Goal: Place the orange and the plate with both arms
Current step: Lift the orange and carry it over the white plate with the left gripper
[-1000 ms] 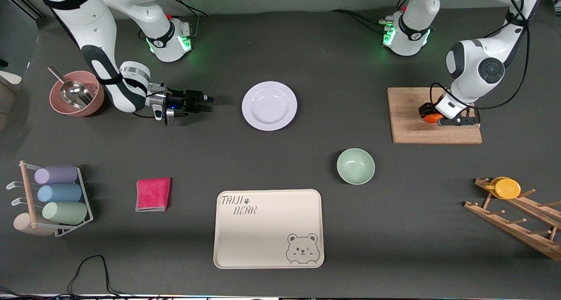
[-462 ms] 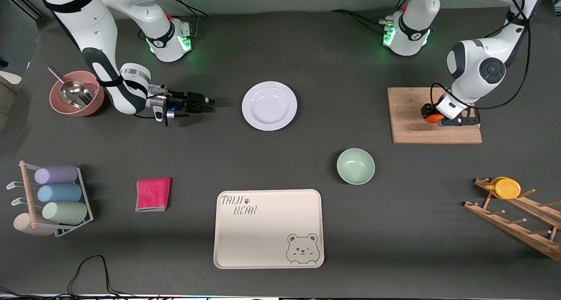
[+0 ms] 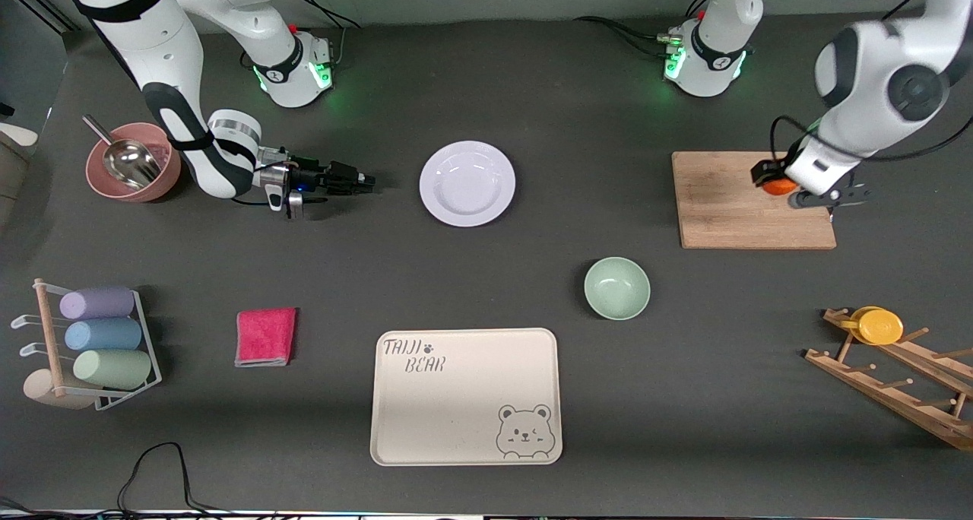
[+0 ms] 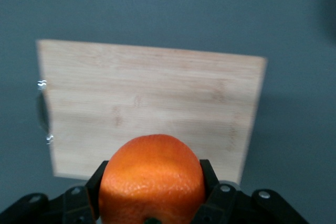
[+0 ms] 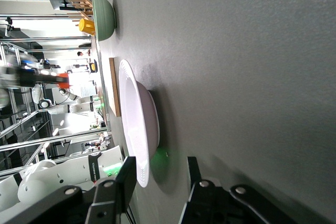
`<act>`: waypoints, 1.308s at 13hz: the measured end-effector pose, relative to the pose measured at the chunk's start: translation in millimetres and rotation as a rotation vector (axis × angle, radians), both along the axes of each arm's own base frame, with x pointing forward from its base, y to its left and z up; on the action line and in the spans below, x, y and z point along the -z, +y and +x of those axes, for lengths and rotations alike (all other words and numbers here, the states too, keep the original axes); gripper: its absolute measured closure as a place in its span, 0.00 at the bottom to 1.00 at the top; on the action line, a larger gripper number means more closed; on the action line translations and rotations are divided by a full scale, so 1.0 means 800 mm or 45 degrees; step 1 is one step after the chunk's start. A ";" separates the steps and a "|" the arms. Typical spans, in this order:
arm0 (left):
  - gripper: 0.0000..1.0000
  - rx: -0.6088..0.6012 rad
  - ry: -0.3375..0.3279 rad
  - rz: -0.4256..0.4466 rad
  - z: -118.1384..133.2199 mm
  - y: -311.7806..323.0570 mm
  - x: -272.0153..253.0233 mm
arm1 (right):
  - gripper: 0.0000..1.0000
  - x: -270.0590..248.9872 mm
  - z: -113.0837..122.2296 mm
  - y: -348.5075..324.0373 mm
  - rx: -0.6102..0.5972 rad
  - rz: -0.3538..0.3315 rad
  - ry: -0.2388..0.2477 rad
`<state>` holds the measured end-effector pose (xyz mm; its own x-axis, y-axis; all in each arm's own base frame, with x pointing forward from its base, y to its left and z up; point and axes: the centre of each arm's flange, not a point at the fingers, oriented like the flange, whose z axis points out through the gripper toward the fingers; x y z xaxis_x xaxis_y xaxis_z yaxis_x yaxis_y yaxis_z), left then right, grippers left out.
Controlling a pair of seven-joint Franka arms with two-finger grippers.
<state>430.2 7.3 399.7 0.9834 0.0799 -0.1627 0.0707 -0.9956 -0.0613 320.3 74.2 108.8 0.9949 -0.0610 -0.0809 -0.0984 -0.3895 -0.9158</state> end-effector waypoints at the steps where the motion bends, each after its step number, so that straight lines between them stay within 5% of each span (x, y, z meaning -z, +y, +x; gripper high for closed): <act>1: 0.29 0.004 0.008 0.011 0.003 -0.008 -0.062 | 0.53 0.000 0.000 0.000 -0.001 0.000 0.000; 4: 0.29 0.010 0.009 0.020 0.004 -0.020 -0.216 | 0.53 0.005 -0.002 -0.001 -0.018 -0.005 -0.019; 6: 0.29 0.035 0.008 -0.010 0.007 -0.040 -0.255 | 0.53 0.011 -0.002 -0.001 -0.026 -0.008 -0.025; 11: 0.29 -0.117 -0.026 -0.023 0.028 -0.243 -0.197 | 0.53 0.013 0.000 -0.002 -0.031 -0.010 -0.036; 17: 0.29 -0.374 -0.015 -0.106 -0.031 -0.536 -0.036 | 0.53 0.014 0.000 -0.002 -0.059 -0.012 -0.095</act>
<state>405.6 -421.6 428.4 0.9221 0.3476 -0.1697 0.3563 -0.9341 0.0225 320.7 72.5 97.7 0.9999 -0.0149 -0.0062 -0.0117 -0.4004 -0.9163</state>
